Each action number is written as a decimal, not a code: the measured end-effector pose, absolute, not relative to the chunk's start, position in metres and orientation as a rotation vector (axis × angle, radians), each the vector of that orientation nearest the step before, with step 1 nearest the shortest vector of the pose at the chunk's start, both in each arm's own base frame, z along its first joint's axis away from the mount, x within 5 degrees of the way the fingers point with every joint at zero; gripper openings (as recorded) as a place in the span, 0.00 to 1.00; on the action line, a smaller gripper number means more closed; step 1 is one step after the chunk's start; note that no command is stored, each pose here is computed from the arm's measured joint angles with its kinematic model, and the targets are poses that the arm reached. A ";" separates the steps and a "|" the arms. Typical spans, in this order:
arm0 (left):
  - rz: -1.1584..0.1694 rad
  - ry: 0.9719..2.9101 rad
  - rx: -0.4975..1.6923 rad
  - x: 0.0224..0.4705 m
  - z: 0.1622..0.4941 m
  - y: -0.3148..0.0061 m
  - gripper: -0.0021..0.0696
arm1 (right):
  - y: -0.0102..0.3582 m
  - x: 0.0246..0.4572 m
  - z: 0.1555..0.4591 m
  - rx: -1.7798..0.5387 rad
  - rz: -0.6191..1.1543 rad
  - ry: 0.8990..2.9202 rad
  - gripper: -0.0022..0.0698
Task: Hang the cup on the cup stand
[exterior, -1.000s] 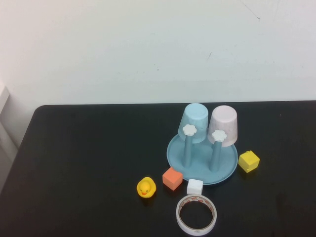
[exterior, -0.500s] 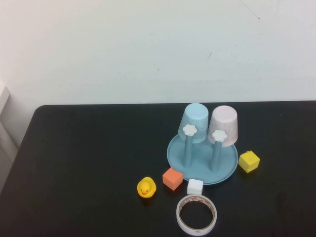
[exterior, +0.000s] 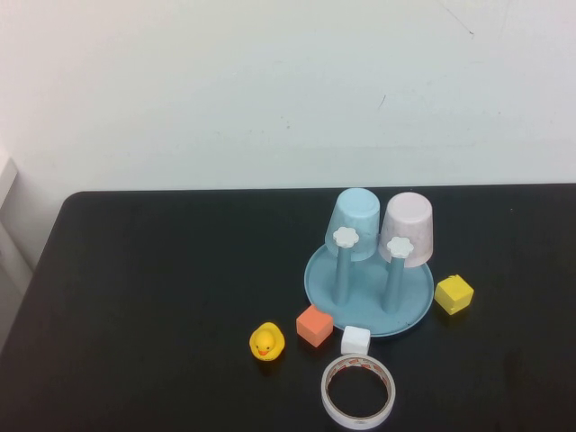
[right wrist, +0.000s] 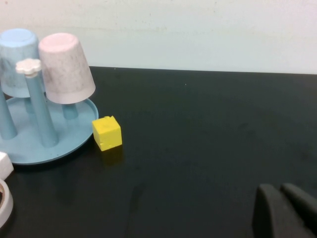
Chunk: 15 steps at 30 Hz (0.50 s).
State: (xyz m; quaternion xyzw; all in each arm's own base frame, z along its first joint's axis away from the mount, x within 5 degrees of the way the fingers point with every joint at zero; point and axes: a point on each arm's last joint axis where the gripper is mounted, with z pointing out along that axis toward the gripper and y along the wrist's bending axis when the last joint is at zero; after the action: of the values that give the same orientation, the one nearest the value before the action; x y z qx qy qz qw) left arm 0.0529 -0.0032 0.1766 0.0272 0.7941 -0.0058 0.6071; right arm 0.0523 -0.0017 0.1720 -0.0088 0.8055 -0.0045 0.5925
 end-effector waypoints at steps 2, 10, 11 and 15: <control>-0.013 1.836 0.063 0.053 0.177 -0.003 0.03 | -0.002 0.052 0.172 -0.020 -0.011 1.873 0.03; -0.012 1.836 0.065 0.053 0.177 -0.003 0.03 | -0.002 0.052 0.172 -0.020 -0.011 1.873 0.03; -0.010 1.835 0.067 0.053 0.177 -0.003 0.03 | -0.002 0.052 0.172 -0.020 -0.011 1.873 0.03; -0.010 1.835 0.067 0.053 0.177 -0.003 0.03 | -0.002 0.052 0.172 -0.020 -0.011 1.873 0.03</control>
State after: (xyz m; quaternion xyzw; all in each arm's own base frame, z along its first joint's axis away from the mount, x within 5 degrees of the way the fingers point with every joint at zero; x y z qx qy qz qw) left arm 0.0529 -0.0032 0.1766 0.0288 0.7941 -0.0045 0.6071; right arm 0.0523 -0.0017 0.1720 -0.0088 0.8055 -0.0045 0.5925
